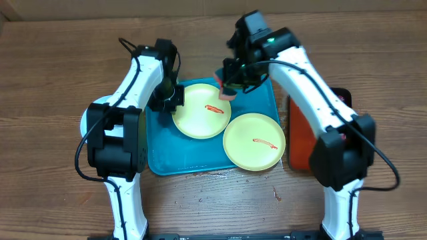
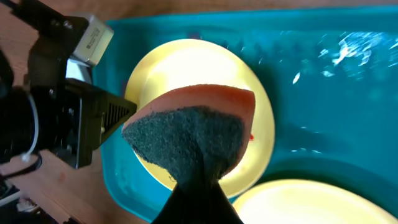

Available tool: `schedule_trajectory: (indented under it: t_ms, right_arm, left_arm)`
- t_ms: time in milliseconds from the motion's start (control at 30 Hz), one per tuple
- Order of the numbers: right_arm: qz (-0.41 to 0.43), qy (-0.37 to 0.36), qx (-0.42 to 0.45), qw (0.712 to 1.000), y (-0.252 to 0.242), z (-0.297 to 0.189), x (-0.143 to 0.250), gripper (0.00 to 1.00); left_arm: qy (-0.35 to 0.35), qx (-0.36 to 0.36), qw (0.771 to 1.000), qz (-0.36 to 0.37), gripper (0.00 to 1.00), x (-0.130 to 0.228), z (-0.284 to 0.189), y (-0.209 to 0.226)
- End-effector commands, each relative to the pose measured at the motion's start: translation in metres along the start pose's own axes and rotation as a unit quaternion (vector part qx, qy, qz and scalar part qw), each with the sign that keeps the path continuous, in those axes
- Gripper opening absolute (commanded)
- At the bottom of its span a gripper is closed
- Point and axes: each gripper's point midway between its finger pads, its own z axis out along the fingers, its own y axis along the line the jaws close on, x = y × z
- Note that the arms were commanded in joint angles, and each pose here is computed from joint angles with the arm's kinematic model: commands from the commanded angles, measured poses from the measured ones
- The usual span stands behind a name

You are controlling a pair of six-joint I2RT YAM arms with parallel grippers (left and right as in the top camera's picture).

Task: Clean dirty plates on tray and stack at the side
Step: 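Lower the sponge onto the yellow plate and scrub the red smear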

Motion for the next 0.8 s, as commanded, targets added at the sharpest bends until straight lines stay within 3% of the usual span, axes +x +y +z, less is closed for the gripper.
schedule_trajectory:
  t_ms: [0,133,300,367,433,767]
  right_arm:
    - [0.017,0.006,0.005,1.000,0.000,0.014,0.000,0.04]
    - [0.019,0.020,0.010,1.000,-0.003,0.027,0.003,0.04]
    - [0.021,0.023,0.012,0.999,-0.005,0.030,0.004,0.04]
    - [0.021,0.022,0.015,0.999,-0.007,0.030,0.003,0.04]
    - [0.022,0.019,0.023,0.999,-0.009,0.030,0.002,0.04]
    - [0.046,0.041,0.058,0.996,-0.027,0.073,0.008,0.04]
  left_arm:
    - [0.003,-0.010,1.000,0.011,0.05,0.008,0.007,0.005]
    - [-0.001,-0.004,1.000,0.001,0.14,0.008,0.019,0.004]
    - [0.001,0.021,1.000,-0.012,0.17,0.013,0.034,-0.002]
    - [0.005,0.020,1.000,-0.023,0.15,0.016,0.041,-0.001]
    - [0.005,0.020,0.999,-0.029,0.04,0.018,0.045,0.001]
    - [0.002,0.023,0.999,-0.038,0.04,0.016,0.048,0.010]
